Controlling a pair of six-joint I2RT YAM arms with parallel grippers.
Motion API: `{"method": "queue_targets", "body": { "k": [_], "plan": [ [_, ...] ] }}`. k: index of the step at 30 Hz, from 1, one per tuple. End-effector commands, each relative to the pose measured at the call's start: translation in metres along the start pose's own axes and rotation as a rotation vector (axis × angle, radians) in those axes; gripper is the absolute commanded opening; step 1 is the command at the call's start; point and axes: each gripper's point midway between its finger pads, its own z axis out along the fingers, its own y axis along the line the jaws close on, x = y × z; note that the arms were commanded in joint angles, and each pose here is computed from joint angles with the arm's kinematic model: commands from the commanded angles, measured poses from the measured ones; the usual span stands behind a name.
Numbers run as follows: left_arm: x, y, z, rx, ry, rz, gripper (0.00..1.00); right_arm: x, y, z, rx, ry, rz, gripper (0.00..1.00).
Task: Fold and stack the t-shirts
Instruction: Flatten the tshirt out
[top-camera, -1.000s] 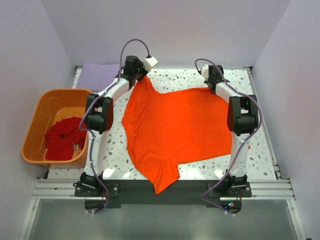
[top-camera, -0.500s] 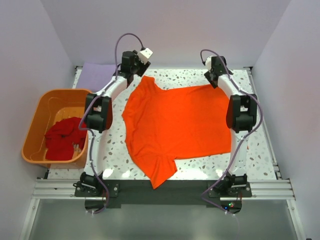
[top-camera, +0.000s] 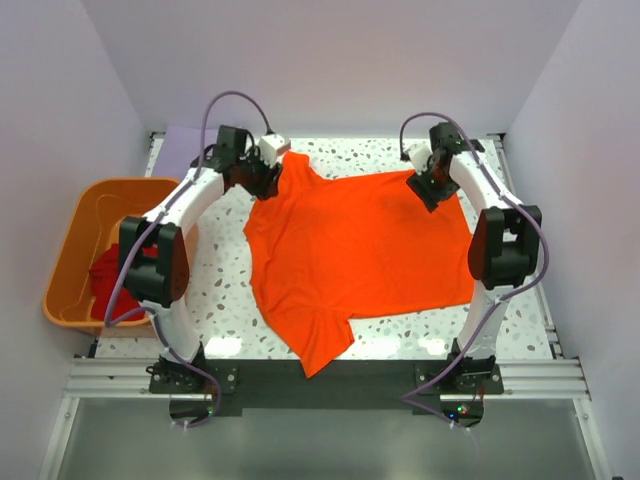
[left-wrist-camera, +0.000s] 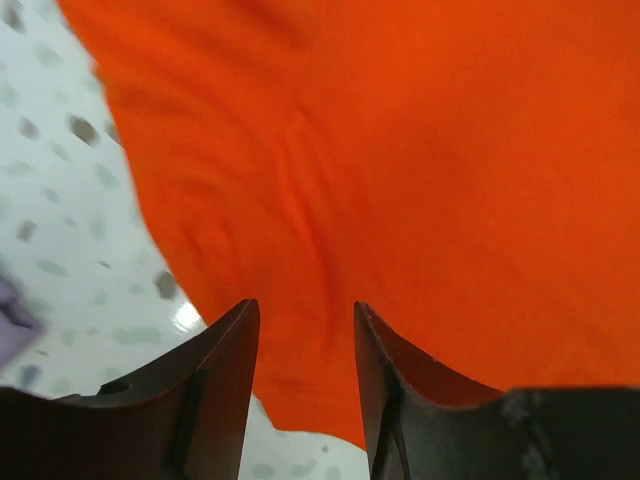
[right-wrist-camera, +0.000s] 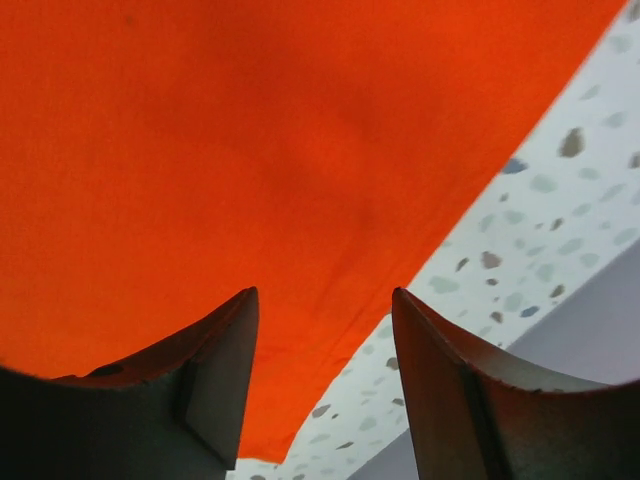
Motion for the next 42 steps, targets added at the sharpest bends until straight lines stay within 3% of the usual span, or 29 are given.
{"method": "queue_targets", "body": {
  "k": [1, 15, 21, 25, 27, 32, 35, 37, 42],
  "plan": [
    [0.068, -0.040, 0.002, 0.131, 0.181, -0.136, 0.47, 0.043, 0.031, 0.009, -0.110, 0.127, -0.052, 0.57],
    [0.195, -0.046, -0.024, 0.025, 0.538, -0.154, 0.31, 0.134, 0.090, 0.026, -0.218, 0.320, -0.102, 0.53],
    [0.220, -0.065, -0.059, 0.072, 0.639, -0.111, 0.27, 0.180, 0.151, -0.008, -0.355, 0.398, -0.208, 0.52],
    [0.207, -0.080, -0.078, 0.158, 0.632, -0.075, 0.26, 0.182, 0.165, -0.039, -0.455, 0.385, -0.227, 0.51],
    [0.165, -0.072, -0.075, 0.173, 0.519, -0.037, 0.29, 0.170, 0.165, -0.048, -0.483, 0.350, -0.221, 0.51],
    [0.037, -0.020, -0.038, 0.101, 0.214, 0.030, 0.39, 0.080, 0.135, -0.046, -0.418, 0.134, -0.133, 0.50],
    [-0.026, 0.008, -0.007, 0.066, 0.062, -0.014, 0.40, 0.027, 0.109, -0.028, -0.334, 0.029, -0.074, 0.41],
    [-0.057, 0.021, 0.011, 0.052, -0.032, -0.055, 0.40, -0.013, 0.089, -0.023, -0.267, -0.064, -0.011, 0.31],
    [-0.111, 0.032, 0.055, 0.041, -0.192, -0.088, 0.38, -0.065, 0.067, 0.001, -0.210, -0.168, 0.056, 0.23]
  ]
}}
